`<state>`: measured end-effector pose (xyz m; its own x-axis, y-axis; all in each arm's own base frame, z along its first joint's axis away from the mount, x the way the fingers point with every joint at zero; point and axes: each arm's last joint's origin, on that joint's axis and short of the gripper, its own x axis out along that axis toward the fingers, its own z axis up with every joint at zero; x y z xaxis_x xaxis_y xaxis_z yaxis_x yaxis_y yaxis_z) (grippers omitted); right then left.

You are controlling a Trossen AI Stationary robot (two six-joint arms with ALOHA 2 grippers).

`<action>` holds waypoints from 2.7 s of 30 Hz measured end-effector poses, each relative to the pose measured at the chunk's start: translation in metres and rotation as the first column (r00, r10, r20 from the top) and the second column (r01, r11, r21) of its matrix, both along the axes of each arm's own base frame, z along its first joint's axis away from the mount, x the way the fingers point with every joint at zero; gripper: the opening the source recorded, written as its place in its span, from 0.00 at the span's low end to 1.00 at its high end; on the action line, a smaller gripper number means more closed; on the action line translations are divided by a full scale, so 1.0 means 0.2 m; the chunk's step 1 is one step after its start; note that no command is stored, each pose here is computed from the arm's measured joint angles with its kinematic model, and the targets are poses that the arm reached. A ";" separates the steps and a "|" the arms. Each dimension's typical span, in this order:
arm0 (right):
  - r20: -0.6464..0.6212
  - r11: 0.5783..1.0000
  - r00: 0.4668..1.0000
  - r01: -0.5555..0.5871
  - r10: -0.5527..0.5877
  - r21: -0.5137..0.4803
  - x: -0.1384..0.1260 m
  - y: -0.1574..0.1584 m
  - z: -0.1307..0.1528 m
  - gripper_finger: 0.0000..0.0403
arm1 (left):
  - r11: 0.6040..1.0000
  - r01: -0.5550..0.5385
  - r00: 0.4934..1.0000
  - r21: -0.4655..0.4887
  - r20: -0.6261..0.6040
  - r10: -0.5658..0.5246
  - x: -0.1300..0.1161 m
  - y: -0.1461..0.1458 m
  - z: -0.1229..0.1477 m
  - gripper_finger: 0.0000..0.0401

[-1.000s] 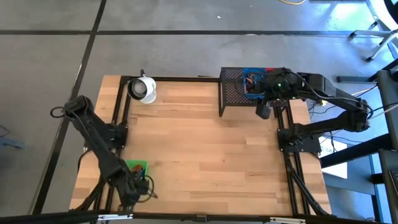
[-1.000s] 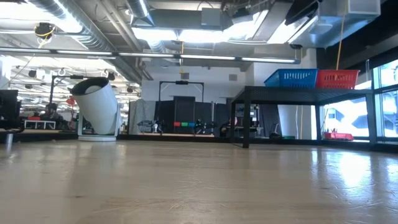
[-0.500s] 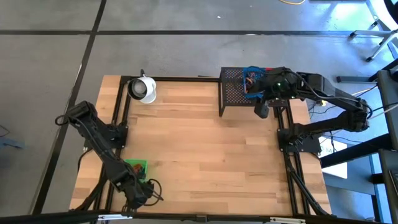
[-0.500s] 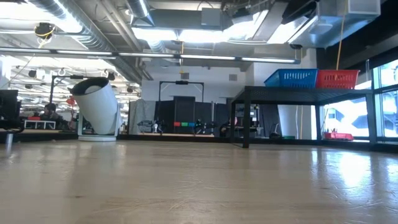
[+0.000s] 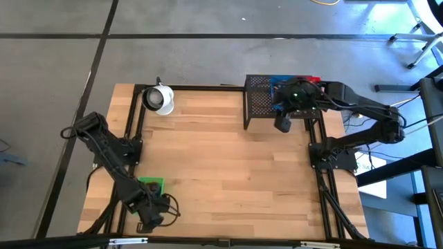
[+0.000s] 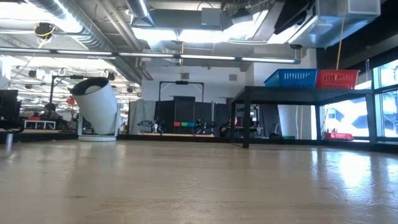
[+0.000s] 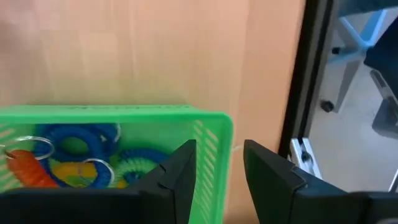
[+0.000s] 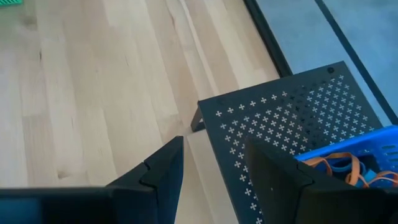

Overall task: Pick & Place Office Desk Supplies
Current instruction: Put the green bin with spring keychains on the shelf

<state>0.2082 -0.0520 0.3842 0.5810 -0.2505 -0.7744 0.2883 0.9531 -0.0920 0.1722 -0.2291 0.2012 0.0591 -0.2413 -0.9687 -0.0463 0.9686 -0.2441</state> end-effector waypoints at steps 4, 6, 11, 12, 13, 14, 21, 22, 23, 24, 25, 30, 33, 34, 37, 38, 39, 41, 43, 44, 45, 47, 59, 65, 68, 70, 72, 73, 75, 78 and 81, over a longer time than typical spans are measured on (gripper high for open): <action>-0.015 1.000 1.000 -0.002 0.002 0.001 0.02 0.00 -0.01 0.43 | 0.999 0.034 0.999 0.003 -0.003 -0.034 -0.03 -0.03 -0.01 0.32; -0.018 1.000 1.000 -0.009 0.009 -0.004 0.02 0.00 -0.01 0.43 | 0.999 0.047 0.999 0.013 -0.012 -0.047 -0.04 -0.04 -0.03 0.32; -0.019 1.000 1.000 -0.022 0.022 -0.015 0.01 0.00 -0.01 0.43 | 0.996 0.059 0.997 0.073 -0.055 -0.055 -0.04 -0.08 -0.12 0.32; -0.021 1.000 1.000 -0.022 0.022 -0.015 0.01 0.00 -0.01 0.43 | 0.994 0.060 0.996 0.089 -0.067 -0.054 -0.04 -0.08 -0.15 0.32; -0.025 1.000 0.999 -0.023 0.022 -0.014 0.01 0.00 -0.01 0.43 | 0.993 0.058 0.996 0.103 -0.078 -0.050 -0.04 -0.09 -0.17 0.32; -0.029 1.000 0.999 -0.023 0.023 -0.013 0.01 0.00 -0.01 0.43 | 0.992 0.048 0.995 0.114 -0.090 -0.038 -0.03 -0.09 -0.19 0.32; -0.042 1.000 0.999 -0.022 0.022 -0.012 0.00 0.00 -0.02 0.43 | 0.996 0.034 0.990 0.083 -0.140 -0.022 0.05 -0.07 -0.25 0.10; -0.043 1.000 0.999 -0.021 0.021 -0.011 0.00 0.00 -0.02 0.43 | 0.996 0.050 0.990 0.078 -0.133 -0.039 0.06 -0.06 -0.25 0.06; -0.046 1.000 0.999 -0.019 0.018 -0.008 0.00 0.00 -0.02 0.43 | 0.996 0.056 0.991 0.076 -0.129 -0.046 0.08 -0.04 -0.25 0.04; -0.049 1.000 0.999 -0.017 0.016 -0.006 0.00 0.00 -0.02 0.43 | 0.996 0.056 0.991 0.076 -0.125 -0.046 0.09 -0.03 -0.24 0.03; -0.051 1.000 0.999 -0.012 0.012 -0.002 0.00 0.00 -0.02 0.43 | 0.995 0.052 0.992 0.079 -0.121 -0.042 0.11 -0.01 -0.24 0.02; -0.058 1.000 0.998 -0.026 0.027 0.010 -0.01 0.03 -0.02 0.41 | 0.987 0.021 0.998 0.162 -0.069 -0.010 0.22 0.14 -0.20 0.01; -0.054 0.999 0.998 -0.040 0.041 0.023 0.00 0.07 -0.02 0.38 | 0.972 0.063 0.998 0.226 -0.039 -0.055 0.31 0.26 -0.18 0.00; -0.052 0.999 0.998 -0.044 0.046 0.028 0.00 0.08 -0.02 0.38 | 0.965 0.086 0.996 0.247 -0.030 -0.081 0.34 0.30 -0.17 0.00; -0.046 0.997 0.997 -0.055 0.057 0.045 0.01 0.12 -0.02 0.35 | 0.944 0.130 0.990 0.302 0.005 -0.138 0.45 0.45 -0.15 0.00; -0.043 0.997 0.997 -0.058 0.060 0.052 0.01 0.13 -0.02 0.35 | 0.937 0.133 0.989 0.324 0.015 -0.145 0.49 0.51 -0.15 0.00; -0.041 0.996 0.997 -0.060 0.063 0.058 0.01 0.14 -0.02 0.34 | 0.930 0.133 0.988 0.344 0.027 -0.151 0.52 0.57 -0.14 0.00; -0.037 0.995 0.997 -0.063 0.066 0.071 0.01 0.17 -0.02 0.33 | 0.913 0.131 0.986 0.385 0.046 -0.161 0.58 0.68 -0.12 0.00; -0.032 0.994 0.997 -0.063 0.065 0.086 0.01 0.19 -0.02 0.32 | 0.891 0.123 0.983 0.438 0.067 -0.168 0.64 0.80 -0.11 0.00; -0.029 0.994 0.998 -0.059 0.062 0.095 0.01 0.20 -0.02 0.32 | 0.879 0.112 0.982 0.464 0.084 -0.170 0.66 0.85 -0.10 0.00; -0.027 0.993 0.998 -0.058 0.061 0.101 0.01 0.21 -0.02 0.31 | 0.868 0.094 0.980 0.487 0.107 -0.166 0.69 0.91 -0.09 0.00; -0.022 0.992 0.998 -0.049 0.052 0.117 0.01 0.22 -0.02 0.31 | 0.856 0.049 0.974 0.514 0.164 -0.154 0.73 1.01 -0.08 0.00; -0.002 0.998 1.000 -0.002 0.002 0.062 0.02 0.27 -0.02 0.30 | 0.831 -0.136 0.953 0.539 0.300 -0.039 0.86 1.39 -0.15 0.01; 0.004 0.998 1.000 0.005 -0.005 0.069 0.02 0.28 -0.01 0.30 | 0.853 -0.135 0.958 0.505 0.285 -0.016 0.86 1.43 -0.20 0.01; 0.008 0.997 1.000 0.018 -0.019 0.080 0.02 0.28 -0.01 0.30 | 0.861 -0.124 0.964 0.493 0.267 -0.014 0.87 1.44 -0.23 0.01; 0.008 0.997 1.000 0.019 -0.019 0.080 0.02 0.28 -0.01 0.30 | 0.862 -0.118 0.967 0.493 0.255 -0.014 0.87 1.44 -0.25 0.01; 0.007 0.997 1.000 0.018 -0.019 0.080 0.02 0.28 -0.01 0.30 | 0.862 -0.117 0.967 0.493 0.253 -0.013 0.87 1.44 -0.26 0.01; 0.008 0.997 1.000 0.018 -0.019 0.080 0.02 0.28 -0.01 0.30 | 0.860 -0.120 0.967 0.496 0.255 -0.012 0.87 1.44 -0.25 0.01; 0.008 0.997 1.000 0.018 -0.019 0.080 0.02 0.28 -0.01 0.30 | 0.853 -0.137 0.966 0.504 0.259 0.002 0.87 1.44 -0.25 0.02; 0.008 0.997 1.000 0.018 -0.019 0.080 0.02 0.28 -0.01 0.30 | 0.833 -0.206 0.957 0.513 0.284 0.062 0.87 1.44 -0.24 0.04; 0.008 0.997 1.000 0.018 -0.019 0.080 0.02 0.28 -0.01 0.30 | 0.832 -0.218 0.955 0.511 0.286 0.074 0.87 1.44 -0.24 0.07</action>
